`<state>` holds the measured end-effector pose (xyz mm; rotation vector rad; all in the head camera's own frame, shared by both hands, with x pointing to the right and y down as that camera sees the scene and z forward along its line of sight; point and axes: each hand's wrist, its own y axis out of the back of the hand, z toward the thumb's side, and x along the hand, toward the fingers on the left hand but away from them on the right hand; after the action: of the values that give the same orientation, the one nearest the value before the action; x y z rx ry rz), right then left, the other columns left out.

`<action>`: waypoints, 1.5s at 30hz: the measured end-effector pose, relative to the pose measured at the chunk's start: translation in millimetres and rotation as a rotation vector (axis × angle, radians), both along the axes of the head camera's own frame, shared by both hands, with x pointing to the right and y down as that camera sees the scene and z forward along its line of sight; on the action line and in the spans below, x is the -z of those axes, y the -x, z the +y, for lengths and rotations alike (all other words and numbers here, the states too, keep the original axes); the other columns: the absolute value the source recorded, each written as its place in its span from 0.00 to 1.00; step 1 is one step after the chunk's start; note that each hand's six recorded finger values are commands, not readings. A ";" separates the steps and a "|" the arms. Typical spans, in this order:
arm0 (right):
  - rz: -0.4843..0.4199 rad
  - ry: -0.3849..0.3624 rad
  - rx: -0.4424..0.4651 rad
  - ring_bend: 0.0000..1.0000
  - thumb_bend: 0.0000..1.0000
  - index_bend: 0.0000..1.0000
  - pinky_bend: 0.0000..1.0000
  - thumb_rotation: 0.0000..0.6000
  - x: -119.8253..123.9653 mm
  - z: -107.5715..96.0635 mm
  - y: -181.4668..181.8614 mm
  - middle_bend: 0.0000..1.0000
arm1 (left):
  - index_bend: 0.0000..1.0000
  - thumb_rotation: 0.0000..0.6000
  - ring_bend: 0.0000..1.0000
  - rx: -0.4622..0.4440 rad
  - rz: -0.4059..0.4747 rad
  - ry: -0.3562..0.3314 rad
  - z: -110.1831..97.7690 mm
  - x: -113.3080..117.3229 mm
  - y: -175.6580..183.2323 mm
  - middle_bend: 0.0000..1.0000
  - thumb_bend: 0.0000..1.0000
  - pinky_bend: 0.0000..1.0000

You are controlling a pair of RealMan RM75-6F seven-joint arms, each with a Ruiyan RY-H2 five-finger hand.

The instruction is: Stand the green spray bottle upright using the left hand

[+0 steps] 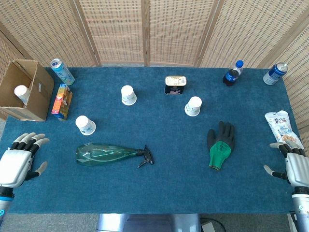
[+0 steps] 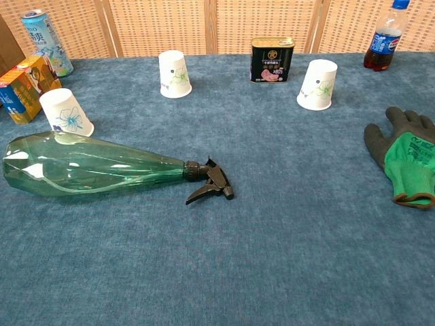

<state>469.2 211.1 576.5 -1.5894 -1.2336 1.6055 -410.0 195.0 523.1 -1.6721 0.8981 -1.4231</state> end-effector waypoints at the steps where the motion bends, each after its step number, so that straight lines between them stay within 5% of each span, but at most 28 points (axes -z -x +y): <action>1: 0.000 -0.001 0.000 0.12 0.21 0.29 0.16 1.00 0.3 -0.1 0.2 0.29 | 0.22 1.00 0.16 -0.010 0.003 0.002 -1.1 0.0 -2.5 0.21 0.36 0.17; 25: -0.054 -0.040 0.008 0.12 0.21 0.29 0.16 1.00 11.2 5.1 2.6 0.29 | 0.20 1.00 0.16 -0.364 -0.007 0.124 -26.5 -17.9 -112.3 0.19 0.31 0.21; 45: -0.090 -0.025 0.012 0.12 0.21 0.29 0.16 1.00 3.5 6.2 2.5 0.29 | 0.18 1.00 0.16 -0.432 -0.083 0.278 -36.1 -109.7 -217.0 0.17 0.31 0.20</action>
<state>466.7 217.3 573.0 -1.6662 -1.2834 1.5196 -193.0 158.9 632.8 -1.8548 0.2720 -1.3430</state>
